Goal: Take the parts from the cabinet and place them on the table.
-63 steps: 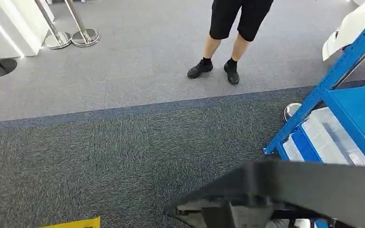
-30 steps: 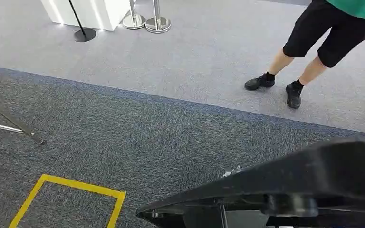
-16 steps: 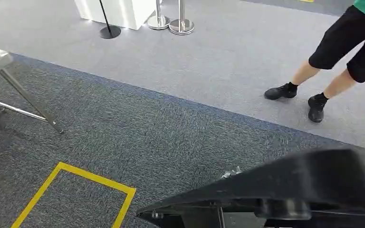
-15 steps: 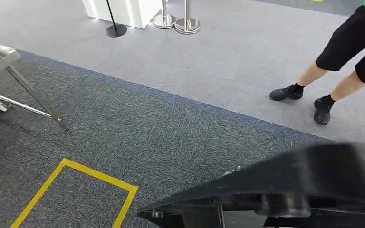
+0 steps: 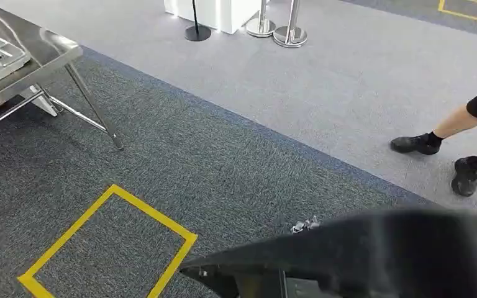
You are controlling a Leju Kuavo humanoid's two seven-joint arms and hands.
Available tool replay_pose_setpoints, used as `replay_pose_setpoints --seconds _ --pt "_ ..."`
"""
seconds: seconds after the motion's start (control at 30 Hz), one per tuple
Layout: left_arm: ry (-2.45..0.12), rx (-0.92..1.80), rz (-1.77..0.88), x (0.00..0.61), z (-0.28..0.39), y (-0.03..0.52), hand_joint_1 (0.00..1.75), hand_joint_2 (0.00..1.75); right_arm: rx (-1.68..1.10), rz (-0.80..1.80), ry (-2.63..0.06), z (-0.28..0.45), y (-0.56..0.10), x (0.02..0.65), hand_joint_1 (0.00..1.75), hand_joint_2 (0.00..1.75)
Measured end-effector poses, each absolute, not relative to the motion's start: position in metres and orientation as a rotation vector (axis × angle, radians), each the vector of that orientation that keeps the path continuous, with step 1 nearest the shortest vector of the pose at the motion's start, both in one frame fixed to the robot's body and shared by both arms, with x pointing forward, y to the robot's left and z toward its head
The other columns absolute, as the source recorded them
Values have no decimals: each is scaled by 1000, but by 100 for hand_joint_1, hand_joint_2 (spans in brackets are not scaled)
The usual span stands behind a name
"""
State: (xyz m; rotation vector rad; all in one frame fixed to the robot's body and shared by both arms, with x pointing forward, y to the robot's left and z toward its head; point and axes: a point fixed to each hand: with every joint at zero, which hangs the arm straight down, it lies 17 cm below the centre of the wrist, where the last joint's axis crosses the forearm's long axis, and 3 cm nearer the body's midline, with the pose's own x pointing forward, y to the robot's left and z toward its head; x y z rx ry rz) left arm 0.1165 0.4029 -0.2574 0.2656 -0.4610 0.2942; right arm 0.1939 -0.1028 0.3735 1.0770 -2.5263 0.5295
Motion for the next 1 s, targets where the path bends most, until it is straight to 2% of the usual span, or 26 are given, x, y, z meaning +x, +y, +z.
replay_pose_setpoints --seconds 0.27,0.53,1.0 --pt "-480 250 259 123 -256 402 0 175 1060 563 -2533 373 -116 200 175 175" --pt "-466 273 304 119 -257 404 0 175 1156 632 -2502 372 -116 194 175 175" --pt "-469 269 345 119 -256 403 0 175 1197 592 -2487 371 -116 200 175 175"
